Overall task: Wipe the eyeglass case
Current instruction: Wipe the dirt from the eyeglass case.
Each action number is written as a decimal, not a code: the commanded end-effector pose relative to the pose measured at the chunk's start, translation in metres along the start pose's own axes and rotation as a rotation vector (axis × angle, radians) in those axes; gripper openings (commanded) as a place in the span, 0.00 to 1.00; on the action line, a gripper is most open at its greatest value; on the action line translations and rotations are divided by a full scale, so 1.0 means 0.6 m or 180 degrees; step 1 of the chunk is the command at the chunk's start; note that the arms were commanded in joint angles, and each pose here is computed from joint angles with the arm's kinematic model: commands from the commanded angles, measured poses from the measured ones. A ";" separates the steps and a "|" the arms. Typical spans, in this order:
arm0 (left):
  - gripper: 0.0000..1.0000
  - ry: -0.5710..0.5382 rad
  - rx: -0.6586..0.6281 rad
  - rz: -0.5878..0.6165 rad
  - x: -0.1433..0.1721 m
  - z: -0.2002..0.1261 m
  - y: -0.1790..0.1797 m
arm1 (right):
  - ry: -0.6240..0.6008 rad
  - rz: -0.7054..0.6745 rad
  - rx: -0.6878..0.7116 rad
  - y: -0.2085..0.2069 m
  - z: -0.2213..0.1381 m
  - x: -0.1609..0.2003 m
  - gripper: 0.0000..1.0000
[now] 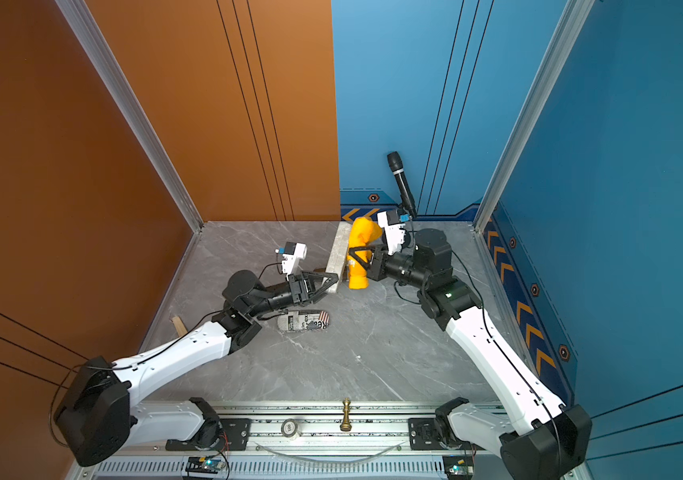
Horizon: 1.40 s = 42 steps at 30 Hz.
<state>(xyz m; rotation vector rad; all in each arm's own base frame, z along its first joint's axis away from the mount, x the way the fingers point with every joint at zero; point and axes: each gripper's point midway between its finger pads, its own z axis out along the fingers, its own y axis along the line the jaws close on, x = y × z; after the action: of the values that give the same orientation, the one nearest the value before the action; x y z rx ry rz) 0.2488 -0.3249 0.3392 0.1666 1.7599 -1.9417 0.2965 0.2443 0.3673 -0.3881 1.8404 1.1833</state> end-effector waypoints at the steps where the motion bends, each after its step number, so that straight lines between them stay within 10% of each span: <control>1: 0.11 0.0254 0.0188 0.0180 0.023 0.007 -0.033 | 0.0214 0.0065 -0.0425 0.043 0.024 0.065 0.00; 5: 0.11 0.0277 0.0168 0.0164 0.026 0.007 -0.026 | 0.0387 -0.0035 -0.0587 0.065 0.040 0.096 0.00; 16: 0.11 0.0292 0.0153 0.0096 0.030 0.003 -0.022 | -0.0021 -0.0164 -0.0350 0.017 -0.003 -0.048 0.00; 31: 0.11 0.0162 0.0167 0.0123 -0.002 0.003 -0.025 | 0.0534 -0.0300 -0.1132 0.136 -0.002 0.160 0.00; 42: 0.11 0.0187 0.0155 0.0105 0.011 0.006 -0.021 | 0.0115 -0.0161 -0.0848 0.074 -0.004 0.037 0.00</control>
<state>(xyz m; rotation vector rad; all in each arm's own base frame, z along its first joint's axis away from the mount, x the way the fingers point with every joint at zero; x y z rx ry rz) 0.2615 -0.3140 0.3384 0.1366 1.7570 -1.9169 0.2514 0.2687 0.3231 -0.5520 1.8749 1.3275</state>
